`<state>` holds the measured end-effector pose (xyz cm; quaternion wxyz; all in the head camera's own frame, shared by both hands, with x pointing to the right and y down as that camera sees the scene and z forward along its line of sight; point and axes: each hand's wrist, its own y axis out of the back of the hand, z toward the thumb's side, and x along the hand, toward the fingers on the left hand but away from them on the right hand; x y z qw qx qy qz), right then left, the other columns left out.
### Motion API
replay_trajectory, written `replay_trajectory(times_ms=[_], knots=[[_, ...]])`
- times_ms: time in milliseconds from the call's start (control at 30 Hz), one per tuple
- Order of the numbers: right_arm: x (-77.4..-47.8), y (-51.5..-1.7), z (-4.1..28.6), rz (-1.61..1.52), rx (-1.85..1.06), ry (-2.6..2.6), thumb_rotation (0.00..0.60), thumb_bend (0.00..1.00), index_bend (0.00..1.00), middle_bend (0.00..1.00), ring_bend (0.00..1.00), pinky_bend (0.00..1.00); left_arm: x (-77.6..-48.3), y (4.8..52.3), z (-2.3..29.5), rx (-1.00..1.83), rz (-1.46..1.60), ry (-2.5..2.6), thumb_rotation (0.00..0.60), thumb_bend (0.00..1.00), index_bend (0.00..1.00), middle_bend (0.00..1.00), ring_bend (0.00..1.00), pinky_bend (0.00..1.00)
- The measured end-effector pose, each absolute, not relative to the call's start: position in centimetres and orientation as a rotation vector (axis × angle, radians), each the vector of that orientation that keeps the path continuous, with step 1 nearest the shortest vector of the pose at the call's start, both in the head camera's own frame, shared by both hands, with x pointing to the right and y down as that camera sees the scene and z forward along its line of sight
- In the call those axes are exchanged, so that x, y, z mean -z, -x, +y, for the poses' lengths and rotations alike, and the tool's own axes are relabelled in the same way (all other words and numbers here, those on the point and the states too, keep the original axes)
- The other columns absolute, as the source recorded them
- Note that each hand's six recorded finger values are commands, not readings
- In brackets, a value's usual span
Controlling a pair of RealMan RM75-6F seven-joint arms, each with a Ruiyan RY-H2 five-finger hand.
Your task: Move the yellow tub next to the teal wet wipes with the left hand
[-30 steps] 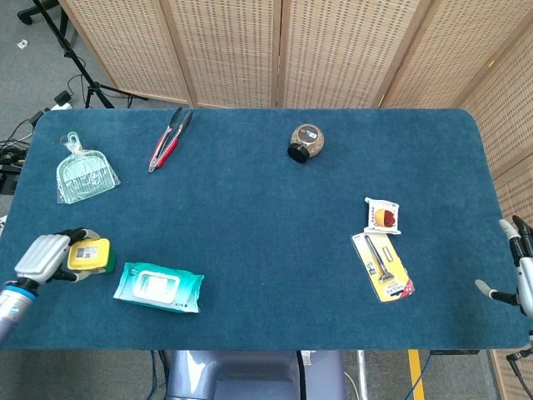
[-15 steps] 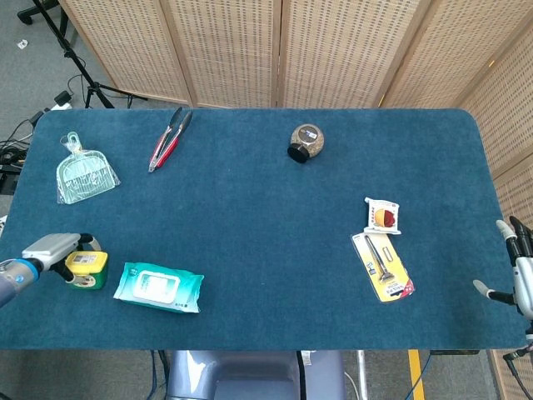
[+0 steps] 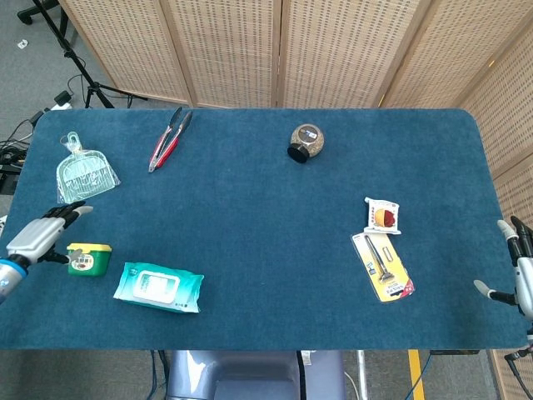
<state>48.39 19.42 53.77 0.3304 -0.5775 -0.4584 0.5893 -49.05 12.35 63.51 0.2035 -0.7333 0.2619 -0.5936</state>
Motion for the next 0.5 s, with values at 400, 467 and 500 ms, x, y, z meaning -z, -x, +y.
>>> replay_trajectory(times_ms=[400,467,500], knots=[[-53.5,-48.3,19.5,-1.206,-1.53,1.517,0.6,0.0,0.0,0.0,0.0,0.0,-63.9,50.5,18.0,1.661,0.642,2.008,0.6,0.26,0.0,0.0,0.0,0.0],[-53.5,-48.4,19.5,-1.207,-1.53,1.518,0.6,0.0,0.0,0.0,0.0,0.0,-64.3,50.7,18.4,1.662,0.654,1.987,0.6,0.25,0.0,0.0,0.0,0.0],[-53.5,-48.4,19.5,-1.207,-1.53,1.518,0.6,0.0,0.0,0.0,0.0,0.0,-64.7,50.6,18.5,1.662,0.666,1.974,0.6,0.25,0.0,0.0,0.0,0.0]])
